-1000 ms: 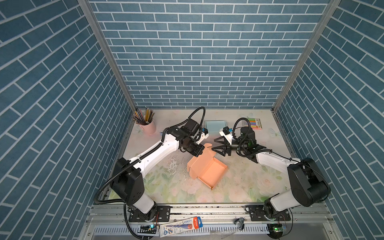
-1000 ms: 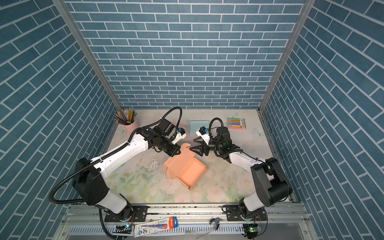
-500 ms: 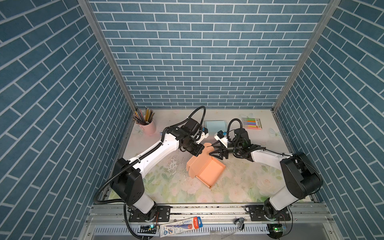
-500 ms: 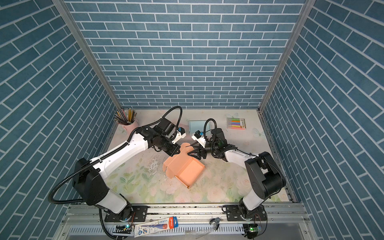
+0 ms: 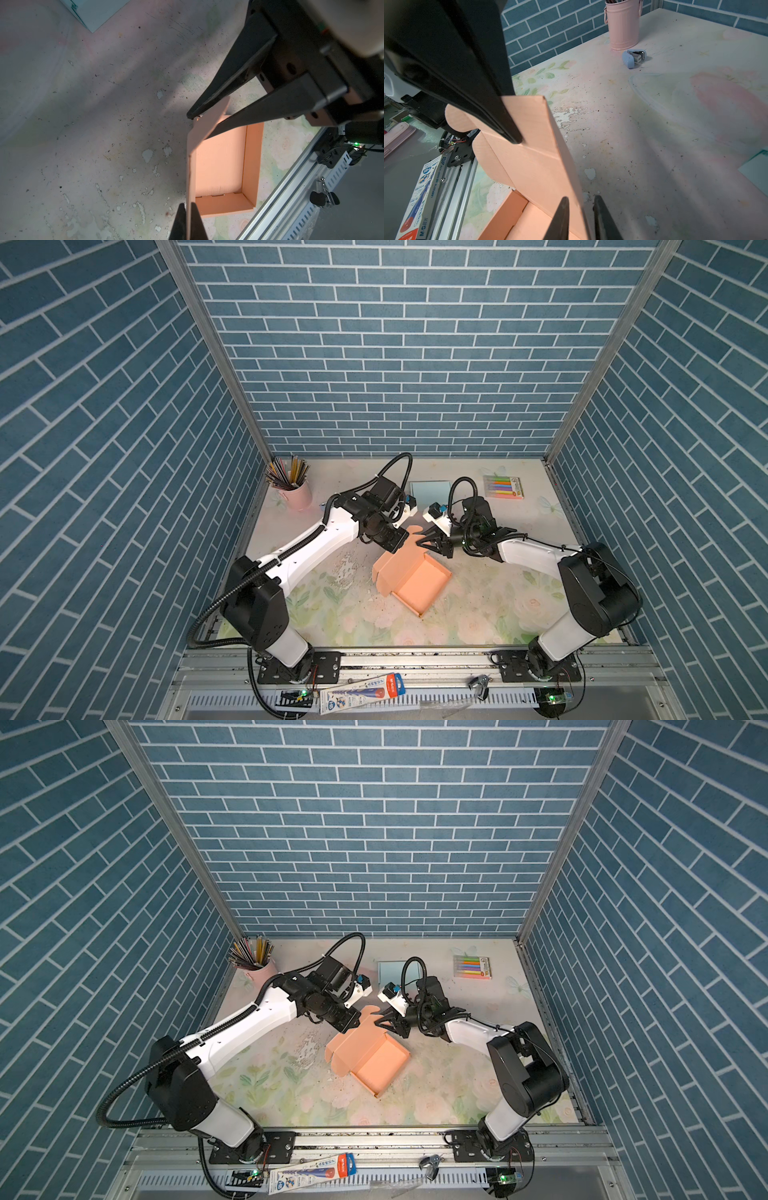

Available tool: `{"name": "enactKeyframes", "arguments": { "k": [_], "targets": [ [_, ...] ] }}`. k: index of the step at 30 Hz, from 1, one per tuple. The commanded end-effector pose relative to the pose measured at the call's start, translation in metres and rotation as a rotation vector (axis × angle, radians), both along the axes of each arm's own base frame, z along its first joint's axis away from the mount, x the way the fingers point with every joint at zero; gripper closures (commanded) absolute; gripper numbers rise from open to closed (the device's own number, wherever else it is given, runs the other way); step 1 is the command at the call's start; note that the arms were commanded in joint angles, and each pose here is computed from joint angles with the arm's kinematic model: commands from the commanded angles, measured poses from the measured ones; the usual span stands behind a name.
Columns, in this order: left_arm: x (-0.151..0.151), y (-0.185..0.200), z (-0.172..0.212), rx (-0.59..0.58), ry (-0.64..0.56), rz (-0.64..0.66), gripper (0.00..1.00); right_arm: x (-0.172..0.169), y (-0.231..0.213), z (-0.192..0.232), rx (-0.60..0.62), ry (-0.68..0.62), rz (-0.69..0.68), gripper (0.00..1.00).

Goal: Fold the paper box

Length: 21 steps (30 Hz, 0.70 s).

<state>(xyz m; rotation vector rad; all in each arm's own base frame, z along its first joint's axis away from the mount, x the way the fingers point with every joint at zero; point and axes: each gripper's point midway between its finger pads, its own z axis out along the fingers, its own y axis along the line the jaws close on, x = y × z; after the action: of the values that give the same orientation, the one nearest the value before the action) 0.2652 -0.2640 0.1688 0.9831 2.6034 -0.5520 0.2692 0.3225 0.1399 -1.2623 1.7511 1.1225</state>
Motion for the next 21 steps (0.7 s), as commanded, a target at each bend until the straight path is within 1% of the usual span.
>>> {"name": "enactKeyframes", "arguments": {
  "k": [1, 5, 8, 14, 18, 19, 21],
  "targets": [
    [-0.002, 0.002, 0.002, 0.035, -0.006, -0.023, 0.98, -0.004, -0.001, 0.007, -0.001, -0.062, 0.019, 0.78],
    [-0.003, 0.001, 0.002, 0.047, -0.012, -0.025, 0.97, -0.004, 0.0, 0.005, -0.016, -0.071, 0.012, 0.81],
    [-0.003, 0.0, 0.002, 0.05, -0.016, -0.028, 0.97, -0.005, 0.001, 0.004, -0.022, -0.074, 0.013, 0.86],
    [0.0, 0.0, 0.005, 0.049, -0.036, -0.014, 0.95, -0.006, 0.0, 0.004, -0.028, -0.081, 0.004, 0.9],
    [0.002, -0.002, 0.009, 0.014, -0.065, 0.013, 0.88, -0.006, -0.004, 0.005, -0.028, -0.098, -0.015, 0.94],
    [0.002, -0.002, 0.011, -0.003, -0.076, 0.02, 0.85, -0.007, -0.005, 0.005, -0.029, -0.104, -0.02, 0.95],
    [0.002, -0.002, 0.013, -0.024, -0.093, 0.032, 0.74, -0.006, -0.007, 0.006, -0.028, -0.115, -0.032, 0.96]
  ]
}}
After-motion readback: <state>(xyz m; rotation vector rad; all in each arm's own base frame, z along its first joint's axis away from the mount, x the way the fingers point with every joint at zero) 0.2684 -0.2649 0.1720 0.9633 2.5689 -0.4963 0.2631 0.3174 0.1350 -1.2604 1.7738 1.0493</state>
